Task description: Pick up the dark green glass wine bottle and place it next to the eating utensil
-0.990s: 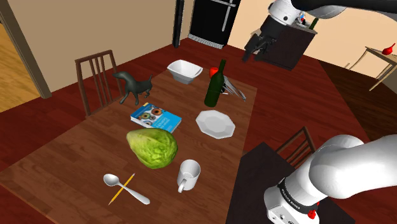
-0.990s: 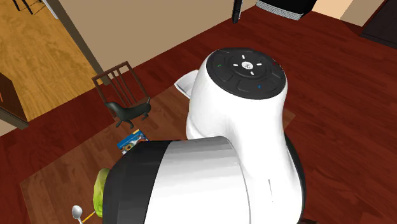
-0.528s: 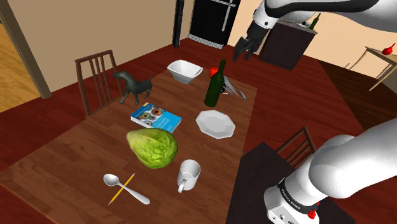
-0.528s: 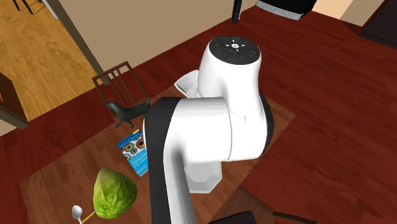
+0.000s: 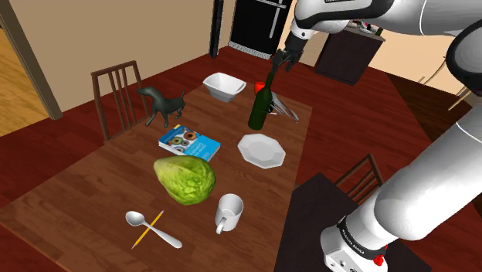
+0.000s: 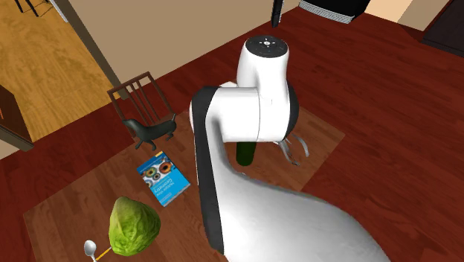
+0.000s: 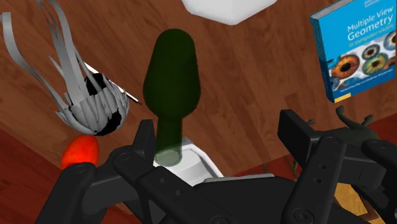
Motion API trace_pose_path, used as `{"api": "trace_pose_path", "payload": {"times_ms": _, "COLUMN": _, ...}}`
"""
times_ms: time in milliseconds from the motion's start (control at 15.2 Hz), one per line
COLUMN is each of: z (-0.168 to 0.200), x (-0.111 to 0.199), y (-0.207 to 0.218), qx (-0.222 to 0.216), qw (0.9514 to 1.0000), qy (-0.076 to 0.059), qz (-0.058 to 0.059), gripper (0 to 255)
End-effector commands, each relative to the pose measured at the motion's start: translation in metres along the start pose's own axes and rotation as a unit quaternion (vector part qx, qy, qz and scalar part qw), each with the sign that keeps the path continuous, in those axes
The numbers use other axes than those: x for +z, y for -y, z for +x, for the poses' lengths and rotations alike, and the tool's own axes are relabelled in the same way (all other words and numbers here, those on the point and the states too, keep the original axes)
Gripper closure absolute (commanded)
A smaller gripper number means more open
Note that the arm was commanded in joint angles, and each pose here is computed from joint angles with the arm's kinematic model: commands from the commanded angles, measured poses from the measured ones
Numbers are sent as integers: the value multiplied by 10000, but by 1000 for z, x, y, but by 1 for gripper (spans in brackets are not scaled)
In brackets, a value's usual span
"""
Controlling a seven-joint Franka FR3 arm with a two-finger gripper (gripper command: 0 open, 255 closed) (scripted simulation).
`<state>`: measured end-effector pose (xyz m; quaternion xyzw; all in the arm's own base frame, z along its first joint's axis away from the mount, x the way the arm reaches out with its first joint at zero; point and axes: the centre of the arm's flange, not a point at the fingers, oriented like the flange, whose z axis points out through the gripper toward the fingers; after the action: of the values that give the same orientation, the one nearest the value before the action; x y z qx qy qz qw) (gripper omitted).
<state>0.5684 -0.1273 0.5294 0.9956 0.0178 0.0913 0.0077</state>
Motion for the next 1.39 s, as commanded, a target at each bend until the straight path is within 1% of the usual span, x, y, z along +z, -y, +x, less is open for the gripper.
{"api": "trace_pose_path", "payload": {"times_ms": 0, "z": 20, "x": 13, "y": -14, "qx": -25, "qw": 10000, "qy": 14, "qz": -57, "gripper": 0}}
{"api": "trace_pose_path", "payload": {"times_ms": 264, "z": 58, "x": 39, "y": -36, "qx": -66, "qw": 9998, "qy": 40, "qz": -167, "gripper": 0}}
{"api": "trace_pose_path", "payload": {"times_ms": 726, "z": 58, "x": 76, "y": -37, "qx": -66, "qw": 9998, "qy": 40, "qz": -167, "gripper": 0}}
{"api": "trace_pose_path", "payload": {"times_ms": 1320, "z": 58, "x": 79, "y": -37, "qx": -66, "qw": 9998, "qy": 40, "qz": -167, "gripper": 0}}
